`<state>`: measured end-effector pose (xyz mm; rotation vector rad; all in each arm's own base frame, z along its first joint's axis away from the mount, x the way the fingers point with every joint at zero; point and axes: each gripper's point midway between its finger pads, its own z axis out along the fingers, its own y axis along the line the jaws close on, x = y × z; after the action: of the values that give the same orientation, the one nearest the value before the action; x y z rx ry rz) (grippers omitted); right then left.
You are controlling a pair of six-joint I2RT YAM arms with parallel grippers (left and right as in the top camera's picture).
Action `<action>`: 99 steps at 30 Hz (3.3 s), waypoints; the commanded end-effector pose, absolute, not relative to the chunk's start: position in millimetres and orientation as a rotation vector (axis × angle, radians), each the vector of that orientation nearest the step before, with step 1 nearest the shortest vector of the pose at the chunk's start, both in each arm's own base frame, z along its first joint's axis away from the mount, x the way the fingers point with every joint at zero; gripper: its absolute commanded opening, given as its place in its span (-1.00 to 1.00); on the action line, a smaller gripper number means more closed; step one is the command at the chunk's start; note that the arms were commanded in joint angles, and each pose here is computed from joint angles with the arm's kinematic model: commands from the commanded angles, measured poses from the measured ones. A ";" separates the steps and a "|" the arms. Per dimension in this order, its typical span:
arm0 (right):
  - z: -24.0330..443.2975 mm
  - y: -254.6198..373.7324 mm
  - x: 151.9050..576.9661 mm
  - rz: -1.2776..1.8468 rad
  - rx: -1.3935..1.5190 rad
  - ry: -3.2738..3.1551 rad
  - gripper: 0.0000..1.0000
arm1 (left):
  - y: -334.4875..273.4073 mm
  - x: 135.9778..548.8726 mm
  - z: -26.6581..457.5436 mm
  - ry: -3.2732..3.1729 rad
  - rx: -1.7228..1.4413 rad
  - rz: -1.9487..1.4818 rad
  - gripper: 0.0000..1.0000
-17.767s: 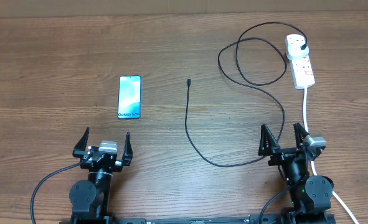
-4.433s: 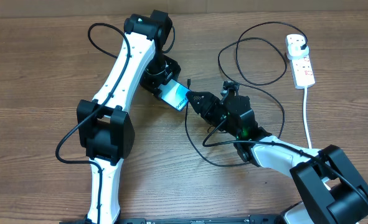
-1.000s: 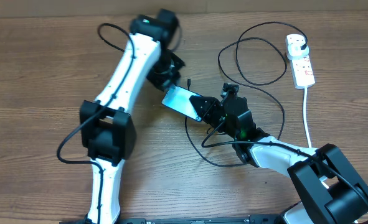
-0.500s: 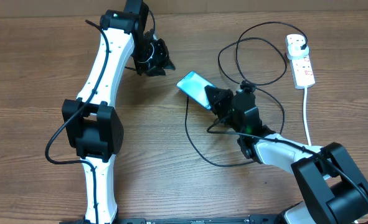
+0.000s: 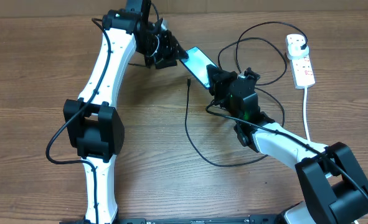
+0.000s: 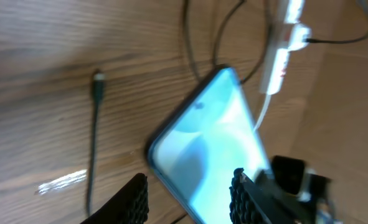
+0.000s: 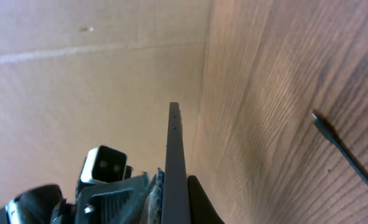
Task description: Plug charger to phone and switch on socket
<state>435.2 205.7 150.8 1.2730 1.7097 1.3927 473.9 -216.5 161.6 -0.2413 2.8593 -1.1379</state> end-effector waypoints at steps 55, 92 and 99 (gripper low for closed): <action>223.0 299.7 385.3 2.080 1.134 1.847 -0.93 | -299.1 509.5 207.9 2.576 -0.198 -1.258 -0.91; 221.8 309.1 371.5 2.043 0.879 1.956 -0.93 | -289.2 464.4 273.1 2.460 0.086 -1.992 -0.69; 223.5 309.1 371.6 2.049 0.878 1.949 -0.93 | -295.8 465.7 266.1 2.487 0.066 -1.931 -0.60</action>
<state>421.9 253.6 233.0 1.0604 1.6769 1.8953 493.1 -261.0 239.9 -0.1959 2.5467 -1.8163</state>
